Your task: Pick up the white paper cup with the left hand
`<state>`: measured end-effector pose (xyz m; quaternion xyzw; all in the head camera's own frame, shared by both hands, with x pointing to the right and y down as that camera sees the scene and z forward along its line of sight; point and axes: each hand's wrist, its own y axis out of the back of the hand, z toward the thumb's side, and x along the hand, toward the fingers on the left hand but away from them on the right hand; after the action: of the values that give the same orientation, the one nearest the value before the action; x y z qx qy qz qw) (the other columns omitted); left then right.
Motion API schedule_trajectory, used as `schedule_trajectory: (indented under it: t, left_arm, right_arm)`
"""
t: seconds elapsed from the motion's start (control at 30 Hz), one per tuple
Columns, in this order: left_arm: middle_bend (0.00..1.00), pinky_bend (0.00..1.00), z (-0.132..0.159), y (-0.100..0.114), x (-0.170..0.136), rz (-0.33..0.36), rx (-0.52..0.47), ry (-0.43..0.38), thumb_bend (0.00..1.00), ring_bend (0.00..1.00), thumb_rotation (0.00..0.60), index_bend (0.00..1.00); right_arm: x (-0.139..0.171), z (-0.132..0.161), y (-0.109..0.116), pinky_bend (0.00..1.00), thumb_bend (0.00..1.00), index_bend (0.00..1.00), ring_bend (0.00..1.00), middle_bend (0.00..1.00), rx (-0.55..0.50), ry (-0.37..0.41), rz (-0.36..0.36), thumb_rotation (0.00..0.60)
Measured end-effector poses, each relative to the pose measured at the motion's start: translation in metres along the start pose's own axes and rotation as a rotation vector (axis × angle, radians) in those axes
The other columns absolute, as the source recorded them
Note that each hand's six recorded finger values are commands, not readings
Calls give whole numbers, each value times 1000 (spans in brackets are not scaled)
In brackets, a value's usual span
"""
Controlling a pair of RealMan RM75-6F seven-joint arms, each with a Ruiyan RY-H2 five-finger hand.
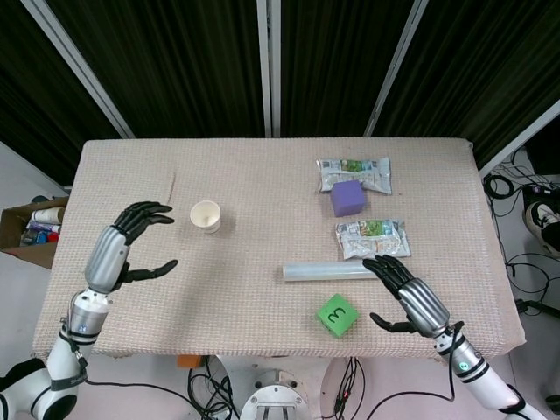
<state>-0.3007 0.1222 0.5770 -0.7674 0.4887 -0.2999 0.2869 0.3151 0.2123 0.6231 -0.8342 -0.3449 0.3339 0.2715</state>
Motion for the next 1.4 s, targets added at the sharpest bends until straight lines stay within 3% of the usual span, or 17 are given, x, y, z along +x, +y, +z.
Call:
schedule_trajectory:
  t: [0.2,0.37,0.57,0.73,1.03,1.2,1.33,1.4]
  left_arm:
    - [185,177,-41,-34,42,-197,134,167,161,155,600,246]
    - [163,175,-56,-53,86,-295,244,204,163,143,600,220]
    - [101,170,-65,-75,105,-420,306,254,162,115,600,162]
    - [98,169,-66,-87,110,-484,303,297,162,111,600,158]
    - [109,188,-60,-118,123,-557,304,297,159,112,600,196]
    - [176,348,-68,-127,133,-562,353,312,177,167,600,308]
    - [380,579,-75,-130,135,-548,357,345,247,370,600,467]
    - [460,622,-77,-128,135,-527,354,353,240,457,600,497]
  right_arm:
    - [19,-10,26,2,263,61,0,102,-1,-84,-68,600]
    - [30,-5,42,2,263,67,0,102,11,-91,-105,600]
    - [33,-5,43,2,263,68,0,102,-1,-93,-110,600]
    - [33,-7,42,3,264,68,0,102,-9,-98,-115,600]
    - [33,-8,39,3,264,68,0,102,-23,-101,-115,600]
    - [36,-11,38,3,264,68,0,102,-29,-112,-113,600]
    - [38,-13,36,2,264,68,0,103,-38,-121,-109,600]
    - [37,-14,34,2,264,68,0,102,-42,-120,-106,600]
